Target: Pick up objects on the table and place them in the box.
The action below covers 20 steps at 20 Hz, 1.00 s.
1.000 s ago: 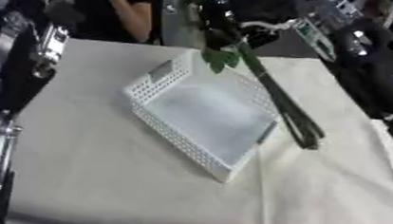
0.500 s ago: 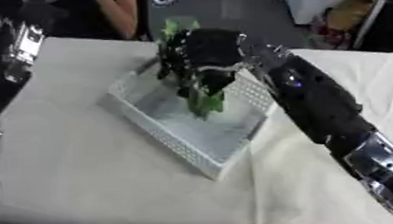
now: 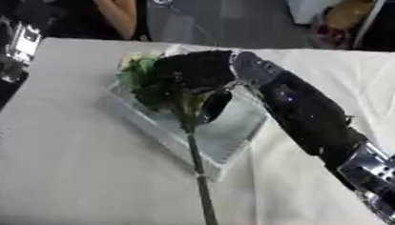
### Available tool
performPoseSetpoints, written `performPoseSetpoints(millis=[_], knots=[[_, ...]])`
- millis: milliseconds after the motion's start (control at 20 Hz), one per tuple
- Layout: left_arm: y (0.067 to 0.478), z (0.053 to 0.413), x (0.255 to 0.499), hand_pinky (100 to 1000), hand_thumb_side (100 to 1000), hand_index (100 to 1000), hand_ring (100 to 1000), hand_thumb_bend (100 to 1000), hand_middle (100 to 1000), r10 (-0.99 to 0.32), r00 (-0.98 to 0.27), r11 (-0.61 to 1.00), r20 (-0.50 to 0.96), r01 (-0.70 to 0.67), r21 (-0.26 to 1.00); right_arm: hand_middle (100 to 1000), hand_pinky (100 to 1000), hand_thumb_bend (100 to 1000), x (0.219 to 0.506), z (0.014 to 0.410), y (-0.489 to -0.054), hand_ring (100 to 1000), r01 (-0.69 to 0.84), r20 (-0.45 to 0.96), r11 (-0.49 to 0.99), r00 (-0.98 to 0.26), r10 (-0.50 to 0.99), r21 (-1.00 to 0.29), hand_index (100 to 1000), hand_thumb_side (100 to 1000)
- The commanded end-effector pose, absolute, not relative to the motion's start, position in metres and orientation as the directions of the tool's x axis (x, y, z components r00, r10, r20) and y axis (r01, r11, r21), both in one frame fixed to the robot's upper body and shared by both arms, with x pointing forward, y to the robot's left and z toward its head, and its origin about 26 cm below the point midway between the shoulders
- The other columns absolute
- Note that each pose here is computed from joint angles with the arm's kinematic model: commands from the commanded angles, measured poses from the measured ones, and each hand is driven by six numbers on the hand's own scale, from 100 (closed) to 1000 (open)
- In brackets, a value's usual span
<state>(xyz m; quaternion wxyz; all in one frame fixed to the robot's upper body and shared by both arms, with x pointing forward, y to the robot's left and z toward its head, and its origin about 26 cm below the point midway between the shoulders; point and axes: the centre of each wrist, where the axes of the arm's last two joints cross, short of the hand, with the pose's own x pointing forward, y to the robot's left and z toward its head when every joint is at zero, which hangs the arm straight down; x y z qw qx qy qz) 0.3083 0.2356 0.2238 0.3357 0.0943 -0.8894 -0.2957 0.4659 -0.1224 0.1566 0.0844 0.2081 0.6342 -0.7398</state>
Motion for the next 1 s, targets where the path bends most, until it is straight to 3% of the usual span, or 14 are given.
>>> performPoseSetpoints(millis=[50,350,600,850,1000], knots=[[0.234,0.231,0.306,781,846,1000,996,100,1000,-0.360,-0.776,0.805,0.518,0.022,0.593,1000,1000,421,0.467,0.172,-0.128,1000,0.420,-0.445,-0.179,-0.885,0.139,-0.890,984,631],[0.235,0.231,0.306,780,845,1000,995,100,1000,-0.363,-0.774,0.805,0.518,0.020,0.593,1000,1000,460,0.467,0.182,-0.134,1000,0.440,-0.467,-0.189,-0.874,0.135,-0.878,999,595],[0.238,0.230,0.306,780,844,1000,993,100,1000,-0.376,-0.767,0.803,0.519,0.009,0.596,1000,1000,447,0.460,0.227,-0.152,1000,0.540,-0.558,-0.161,-0.824,0.097,-0.826,1000,521],[0.248,0.228,0.305,780,844,1000,993,100,1000,-0.420,-0.746,0.794,0.517,-0.026,0.608,1000,1000,451,0.428,0.275,-0.194,1000,0.607,-0.626,-0.260,-0.780,-0.011,-0.751,1000,688],[0.252,0.226,0.304,780,845,1000,993,100,1000,-0.440,-0.734,0.787,0.517,-0.037,0.616,1000,1000,450,0.406,0.294,-0.217,1000,0.602,-0.630,-0.327,-0.776,-0.028,-0.728,1000,693]])
